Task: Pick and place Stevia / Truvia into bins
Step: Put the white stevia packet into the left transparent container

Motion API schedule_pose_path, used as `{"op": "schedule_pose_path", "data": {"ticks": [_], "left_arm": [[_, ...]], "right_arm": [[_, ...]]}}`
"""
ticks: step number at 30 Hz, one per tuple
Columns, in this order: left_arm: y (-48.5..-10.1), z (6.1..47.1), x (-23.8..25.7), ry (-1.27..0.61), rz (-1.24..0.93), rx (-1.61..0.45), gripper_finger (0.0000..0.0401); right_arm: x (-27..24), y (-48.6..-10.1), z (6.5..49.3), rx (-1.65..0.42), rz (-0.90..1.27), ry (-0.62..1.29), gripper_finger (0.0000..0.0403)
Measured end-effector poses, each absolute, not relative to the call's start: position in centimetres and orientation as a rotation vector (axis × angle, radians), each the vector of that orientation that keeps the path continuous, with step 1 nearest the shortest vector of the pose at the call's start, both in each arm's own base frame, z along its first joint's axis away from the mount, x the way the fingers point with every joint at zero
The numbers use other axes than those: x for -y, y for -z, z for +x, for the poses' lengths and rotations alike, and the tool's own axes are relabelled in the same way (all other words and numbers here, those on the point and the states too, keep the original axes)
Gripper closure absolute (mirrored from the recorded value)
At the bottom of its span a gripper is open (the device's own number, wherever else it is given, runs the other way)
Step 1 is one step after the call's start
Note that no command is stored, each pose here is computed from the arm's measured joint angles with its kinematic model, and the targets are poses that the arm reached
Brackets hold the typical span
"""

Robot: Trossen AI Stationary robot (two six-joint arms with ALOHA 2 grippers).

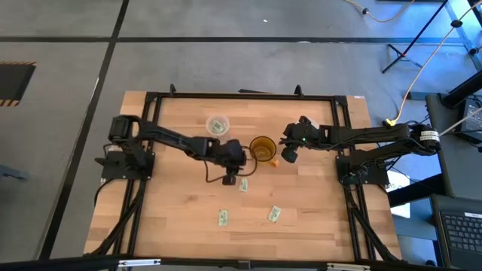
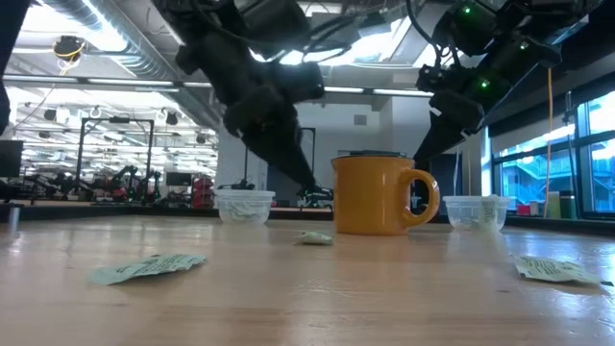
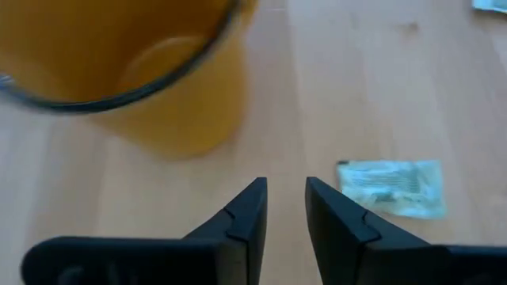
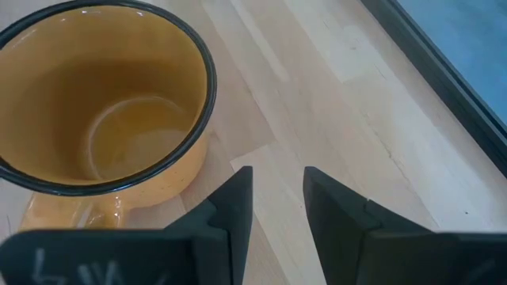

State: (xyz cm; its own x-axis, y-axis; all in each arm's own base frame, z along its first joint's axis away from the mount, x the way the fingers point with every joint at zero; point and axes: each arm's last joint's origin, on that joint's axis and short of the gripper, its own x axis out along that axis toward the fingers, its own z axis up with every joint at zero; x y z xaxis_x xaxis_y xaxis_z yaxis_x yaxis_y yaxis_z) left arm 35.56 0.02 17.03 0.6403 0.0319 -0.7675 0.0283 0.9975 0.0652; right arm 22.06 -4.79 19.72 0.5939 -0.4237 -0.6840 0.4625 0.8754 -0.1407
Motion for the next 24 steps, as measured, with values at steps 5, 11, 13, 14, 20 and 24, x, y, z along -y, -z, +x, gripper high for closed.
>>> {"op": "schedule_pose_path", "data": {"ticks": [5, 11, 13, 14, 20, 24], "left_arm": [[-15.0, 36.1, 1.2, 0.058, 0.062, -0.909, 0.0319], [-13.3, 36.4, 2.3, 0.088, 0.024, -0.951, 0.0322], [-13.1, 36.3, 2.5, 0.095, 0.027, -0.959, 0.0322], [-13.1, 36.4, 2.6, 0.095, 0.027, -0.957, 0.0322], [-12.7, 36.5, 2.7, 0.088, 0.034, -0.957, 0.0328], [-12.1, 36.7, 2.6, 0.088, 0.033, -0.963, 0.0336]], "right_arm": [[4.8, -19.7, 22.1, -0.78, 0.054, 0.515, 0.0286], [4.8, -19.7, 22.1, -0.779, 0.054, 0.515, 0.0286], [4.8, -19.7, 22.1, -0.778, 0.054, 0.516, 0.0286], [4.8, -19.7, 22.1, -0.778, 0.054, 0.515, 0.0286], [4.8, -19.7, 22.1, -0.777, 0.054, 0.516, 0.0286], [4.8, -19.7, 22.1, -0.778, 0.054, 0.516, 0.0286]]}}
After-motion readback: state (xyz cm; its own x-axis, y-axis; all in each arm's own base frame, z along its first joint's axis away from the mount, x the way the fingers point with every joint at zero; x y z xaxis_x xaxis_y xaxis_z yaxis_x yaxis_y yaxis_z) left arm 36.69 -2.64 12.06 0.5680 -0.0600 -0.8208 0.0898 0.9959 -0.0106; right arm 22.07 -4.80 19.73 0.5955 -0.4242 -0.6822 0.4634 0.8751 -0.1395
